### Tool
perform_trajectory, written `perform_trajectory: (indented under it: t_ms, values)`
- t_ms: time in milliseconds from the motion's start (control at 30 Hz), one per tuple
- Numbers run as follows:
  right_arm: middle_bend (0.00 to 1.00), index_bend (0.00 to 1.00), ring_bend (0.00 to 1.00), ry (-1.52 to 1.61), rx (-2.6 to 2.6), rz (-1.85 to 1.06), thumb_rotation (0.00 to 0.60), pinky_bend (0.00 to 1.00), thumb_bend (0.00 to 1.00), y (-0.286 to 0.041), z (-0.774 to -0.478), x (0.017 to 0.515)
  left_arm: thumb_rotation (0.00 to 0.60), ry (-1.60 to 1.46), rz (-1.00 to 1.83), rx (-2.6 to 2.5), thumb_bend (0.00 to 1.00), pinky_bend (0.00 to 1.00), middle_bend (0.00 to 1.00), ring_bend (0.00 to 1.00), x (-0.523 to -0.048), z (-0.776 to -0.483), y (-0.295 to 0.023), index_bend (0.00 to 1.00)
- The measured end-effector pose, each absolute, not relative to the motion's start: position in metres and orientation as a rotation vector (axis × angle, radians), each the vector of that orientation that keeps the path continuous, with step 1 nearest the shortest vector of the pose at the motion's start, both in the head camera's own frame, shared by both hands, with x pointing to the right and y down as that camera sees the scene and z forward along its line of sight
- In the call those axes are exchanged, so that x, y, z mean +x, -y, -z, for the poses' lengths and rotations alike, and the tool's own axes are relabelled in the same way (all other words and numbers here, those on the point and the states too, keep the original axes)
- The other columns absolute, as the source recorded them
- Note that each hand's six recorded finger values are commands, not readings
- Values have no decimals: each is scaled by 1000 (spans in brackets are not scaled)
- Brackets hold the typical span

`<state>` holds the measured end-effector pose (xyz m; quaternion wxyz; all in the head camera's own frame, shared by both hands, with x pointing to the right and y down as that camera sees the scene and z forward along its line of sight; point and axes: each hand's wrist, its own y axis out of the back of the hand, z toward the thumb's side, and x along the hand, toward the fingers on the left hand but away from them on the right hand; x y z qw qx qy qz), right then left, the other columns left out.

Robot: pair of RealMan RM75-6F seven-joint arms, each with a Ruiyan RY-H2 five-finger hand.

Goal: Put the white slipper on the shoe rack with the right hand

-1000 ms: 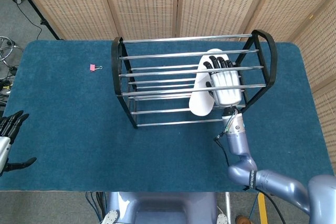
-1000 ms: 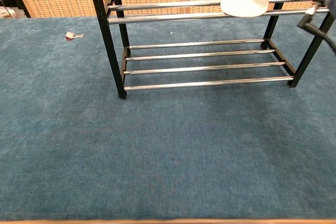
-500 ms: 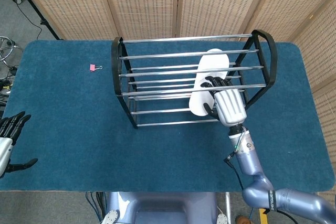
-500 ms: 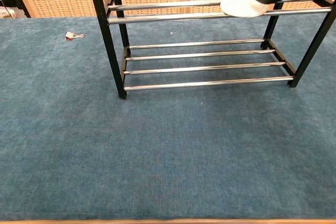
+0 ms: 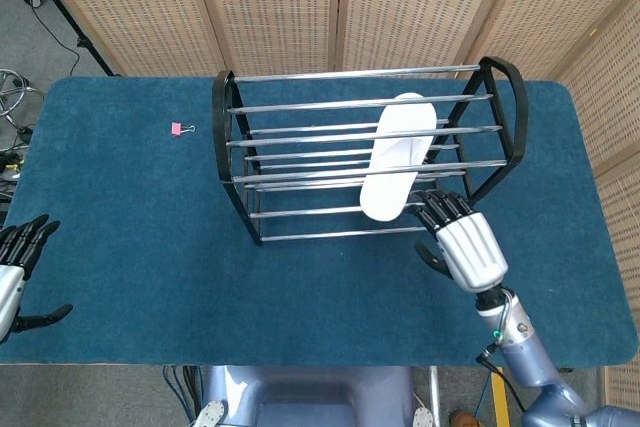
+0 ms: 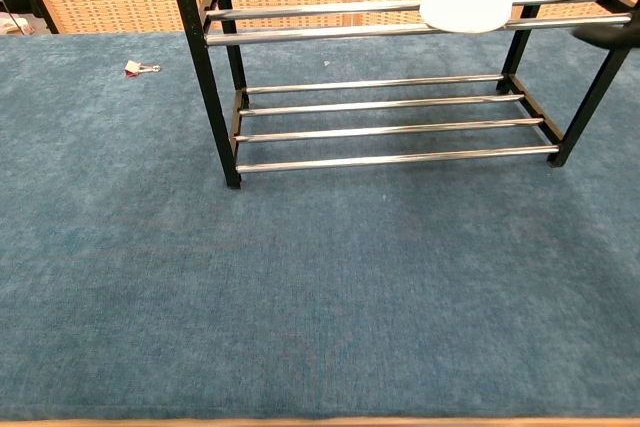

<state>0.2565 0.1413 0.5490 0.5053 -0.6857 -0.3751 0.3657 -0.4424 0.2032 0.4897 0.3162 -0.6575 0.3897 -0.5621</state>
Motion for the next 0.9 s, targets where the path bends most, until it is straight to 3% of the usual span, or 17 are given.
perform_trajectory:
  t_ms: [267,367,433,533,733,900]
  values:
    - [198,259,188,756,-1610,-850,600,175,308,-170,-552,313,600,-1005,1474,-1728,0,0,0,0,-438,-490,-207,0]
    - [148,227,146,690,-1584,-851,600,124,250,-178,-554,340,600,-991,1475,-1726,0,0,0,0,-435,-491,-208,0]
    - [95,180,95,654,-1552,-881,600,85,182,-185,-556,363,600,-984,1475,-1724,0,0,0,0,-434,-492,-209,0]
    - [9,55,19,639,-1510,-970,600,34,161,-198,-557,399,600,-975,1473,-1718,0,0,0,0,-432,-492,-210,0]
    - [0,0,0,823,-1510,-1177,600,0,9,-221,-554,441,600,-934,1454,-1699,0,0,0,0,-427,-493,-211,0]
    - [0,0,0,1035,-1533,-1264,600,0,0,-235,-544,449,600,-943,1442,-1703,0,0,0,0,-427,-492,-213,0]
